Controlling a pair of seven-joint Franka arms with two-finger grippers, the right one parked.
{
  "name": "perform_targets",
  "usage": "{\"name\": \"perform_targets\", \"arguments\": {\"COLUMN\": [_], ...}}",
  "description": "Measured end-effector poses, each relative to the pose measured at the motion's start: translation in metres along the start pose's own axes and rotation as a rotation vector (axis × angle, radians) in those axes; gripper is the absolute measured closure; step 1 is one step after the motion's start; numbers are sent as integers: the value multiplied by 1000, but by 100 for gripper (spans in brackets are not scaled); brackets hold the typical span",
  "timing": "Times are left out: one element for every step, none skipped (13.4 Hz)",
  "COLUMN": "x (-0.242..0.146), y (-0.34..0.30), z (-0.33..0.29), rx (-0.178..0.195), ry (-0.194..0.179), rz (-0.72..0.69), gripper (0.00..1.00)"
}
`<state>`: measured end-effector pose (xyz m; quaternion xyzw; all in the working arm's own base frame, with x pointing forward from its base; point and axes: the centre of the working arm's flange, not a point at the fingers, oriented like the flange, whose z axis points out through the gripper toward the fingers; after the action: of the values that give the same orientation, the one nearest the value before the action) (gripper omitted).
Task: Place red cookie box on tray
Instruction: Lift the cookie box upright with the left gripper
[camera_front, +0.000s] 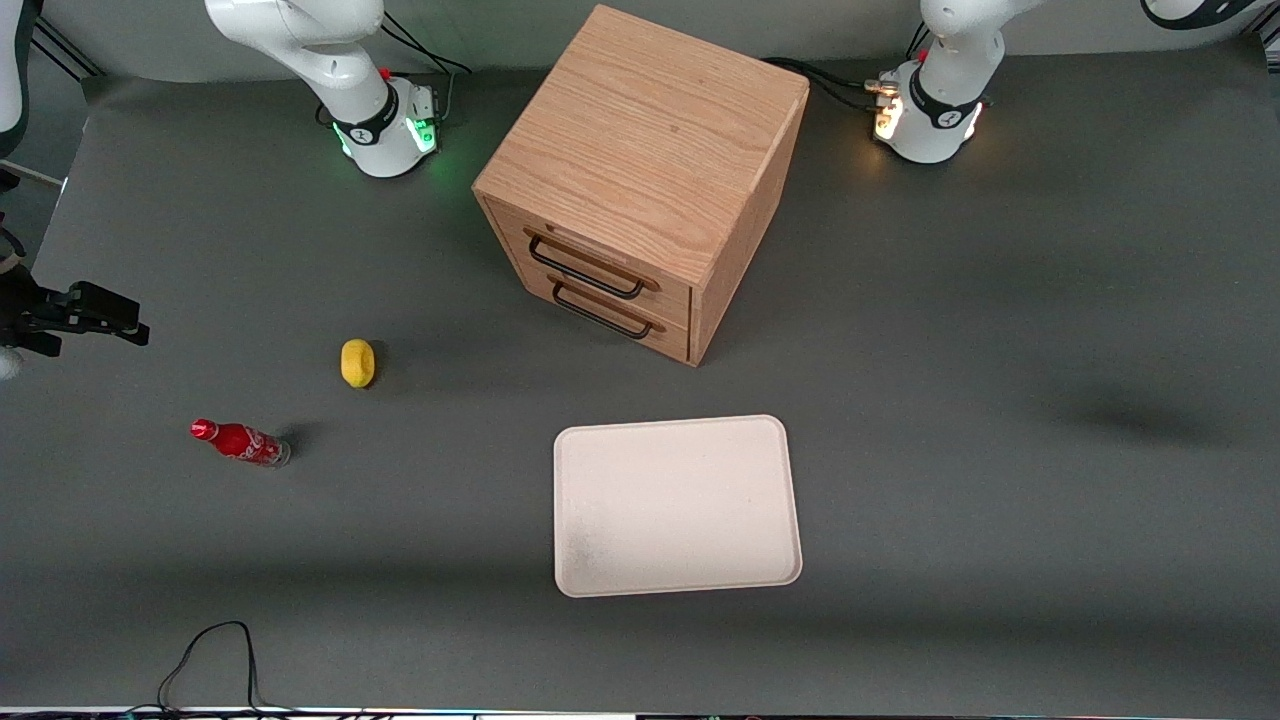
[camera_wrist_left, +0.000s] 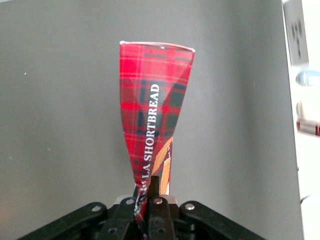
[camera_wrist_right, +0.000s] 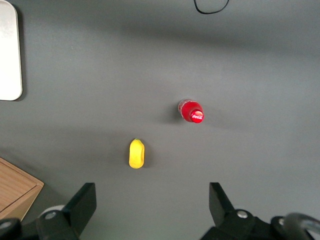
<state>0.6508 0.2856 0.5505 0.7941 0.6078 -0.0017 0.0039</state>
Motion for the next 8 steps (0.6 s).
{"name": "perform_targets", "arguments": {"x": [-21,-50,-84,-124,-167,-213,-261,-307], "y": [11,25,41,58,75,92,107,117], "z": [-6,-14,-23,-29,-33,-34,-32,-29], "rx": [-1,-3,-2,3,10,23,37,54], "ry": [-11,-21,-27,-31,-28,-17,-9,-9], "rz": [89,177,255,331,408,479,553,621], "gripper": [96,96,96,96,96,96,96,96]}}
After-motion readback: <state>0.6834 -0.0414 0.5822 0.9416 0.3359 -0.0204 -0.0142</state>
